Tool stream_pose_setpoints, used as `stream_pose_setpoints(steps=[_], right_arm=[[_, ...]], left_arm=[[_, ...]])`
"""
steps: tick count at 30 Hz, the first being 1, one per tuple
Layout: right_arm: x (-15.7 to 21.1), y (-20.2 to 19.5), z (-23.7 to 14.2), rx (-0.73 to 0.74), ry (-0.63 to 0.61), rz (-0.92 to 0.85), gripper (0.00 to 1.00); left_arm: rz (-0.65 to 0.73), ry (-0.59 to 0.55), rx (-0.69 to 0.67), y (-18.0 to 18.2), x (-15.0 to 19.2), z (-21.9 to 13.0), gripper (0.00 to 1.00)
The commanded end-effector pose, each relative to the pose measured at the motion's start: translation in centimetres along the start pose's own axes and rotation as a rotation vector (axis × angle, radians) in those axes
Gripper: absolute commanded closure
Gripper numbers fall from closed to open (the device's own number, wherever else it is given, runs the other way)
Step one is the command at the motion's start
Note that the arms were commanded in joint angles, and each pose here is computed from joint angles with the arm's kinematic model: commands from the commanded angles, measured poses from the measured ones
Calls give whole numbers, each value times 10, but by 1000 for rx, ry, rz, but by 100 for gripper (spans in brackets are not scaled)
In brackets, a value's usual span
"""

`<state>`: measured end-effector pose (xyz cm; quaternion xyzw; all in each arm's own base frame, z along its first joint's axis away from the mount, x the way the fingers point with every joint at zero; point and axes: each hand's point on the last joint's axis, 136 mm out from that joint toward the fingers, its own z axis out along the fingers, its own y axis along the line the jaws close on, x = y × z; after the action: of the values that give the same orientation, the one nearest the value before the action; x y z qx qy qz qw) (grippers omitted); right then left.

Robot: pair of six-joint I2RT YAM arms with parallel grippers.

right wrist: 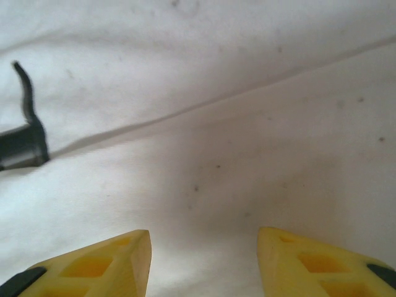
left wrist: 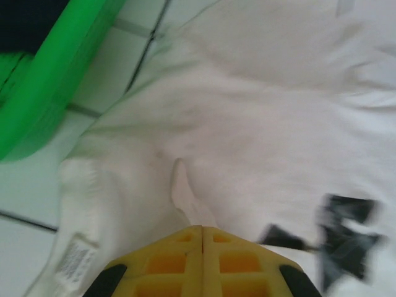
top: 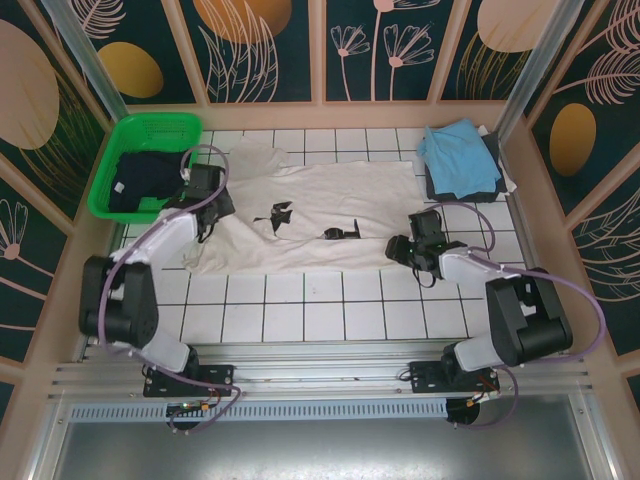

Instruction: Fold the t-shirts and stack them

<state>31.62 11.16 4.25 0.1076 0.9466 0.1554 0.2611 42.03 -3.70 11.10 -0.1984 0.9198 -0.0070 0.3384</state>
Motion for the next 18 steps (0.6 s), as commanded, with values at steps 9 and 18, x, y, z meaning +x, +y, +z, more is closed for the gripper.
stream_pose_setpoints(steps=[9, 18], right_arm=[[-40, 156, -39, -366, -138, -237, 49], [-15, 315, 33, -520, -42, -498, 52]], left_arm=[[-71, 111, -311, 59, 38, 9, 53], [-150, 130, -268, 78, 64, 1, 49]])
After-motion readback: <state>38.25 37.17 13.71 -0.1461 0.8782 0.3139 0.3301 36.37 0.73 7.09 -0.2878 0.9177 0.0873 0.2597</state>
